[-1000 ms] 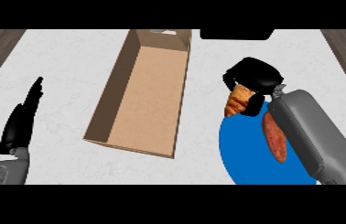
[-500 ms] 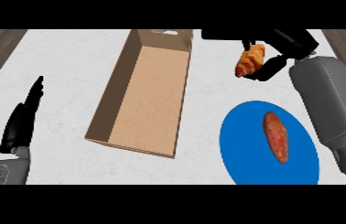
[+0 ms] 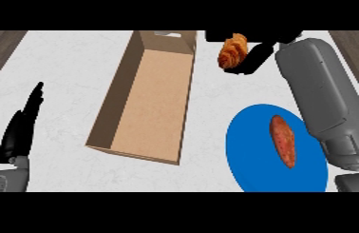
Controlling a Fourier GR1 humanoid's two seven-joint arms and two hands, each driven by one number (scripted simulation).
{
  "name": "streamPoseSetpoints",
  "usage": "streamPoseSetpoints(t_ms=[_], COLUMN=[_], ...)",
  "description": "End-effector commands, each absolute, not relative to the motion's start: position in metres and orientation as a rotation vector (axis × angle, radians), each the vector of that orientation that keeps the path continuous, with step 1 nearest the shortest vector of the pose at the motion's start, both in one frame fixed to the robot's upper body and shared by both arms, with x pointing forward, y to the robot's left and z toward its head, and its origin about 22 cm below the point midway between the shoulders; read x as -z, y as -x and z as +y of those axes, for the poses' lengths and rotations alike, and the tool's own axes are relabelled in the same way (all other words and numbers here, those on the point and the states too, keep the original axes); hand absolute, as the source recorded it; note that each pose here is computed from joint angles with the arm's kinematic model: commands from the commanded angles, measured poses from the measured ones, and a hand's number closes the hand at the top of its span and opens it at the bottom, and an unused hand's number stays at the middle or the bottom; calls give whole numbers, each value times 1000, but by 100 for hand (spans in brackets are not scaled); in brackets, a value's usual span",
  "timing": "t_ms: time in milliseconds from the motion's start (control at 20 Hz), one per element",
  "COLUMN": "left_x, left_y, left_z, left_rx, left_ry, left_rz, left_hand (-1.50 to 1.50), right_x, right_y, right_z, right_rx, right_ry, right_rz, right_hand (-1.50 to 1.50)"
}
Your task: Pick the croissant from the plate and place it in the cardboard box
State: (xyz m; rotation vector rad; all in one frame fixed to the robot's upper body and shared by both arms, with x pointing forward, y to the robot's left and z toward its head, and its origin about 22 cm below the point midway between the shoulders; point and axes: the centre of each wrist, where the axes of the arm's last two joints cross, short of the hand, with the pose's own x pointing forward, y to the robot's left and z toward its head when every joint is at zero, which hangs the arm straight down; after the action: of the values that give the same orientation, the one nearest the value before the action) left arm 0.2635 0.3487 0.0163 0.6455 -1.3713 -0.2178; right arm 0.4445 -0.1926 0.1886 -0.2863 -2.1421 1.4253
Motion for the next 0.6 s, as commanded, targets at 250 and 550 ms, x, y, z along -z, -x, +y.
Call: streamPoseSetpoints(t_ms=[250, 550], left_x=[-17, -14], left_y=[-269, -264], left_z=[358, 357], left_rx=[204, 235], left_ry=[-662, -623], left_rz=[-1371, -1385], left_hand=[0, 0], right_x=[-221, -224], right_y=[-434, -438], right_z=[-69, -40], right_rx=[-1311, -1265], right_ry=[75, 7], right_rz=[-2094, -1980], right_hand=[150, 150])
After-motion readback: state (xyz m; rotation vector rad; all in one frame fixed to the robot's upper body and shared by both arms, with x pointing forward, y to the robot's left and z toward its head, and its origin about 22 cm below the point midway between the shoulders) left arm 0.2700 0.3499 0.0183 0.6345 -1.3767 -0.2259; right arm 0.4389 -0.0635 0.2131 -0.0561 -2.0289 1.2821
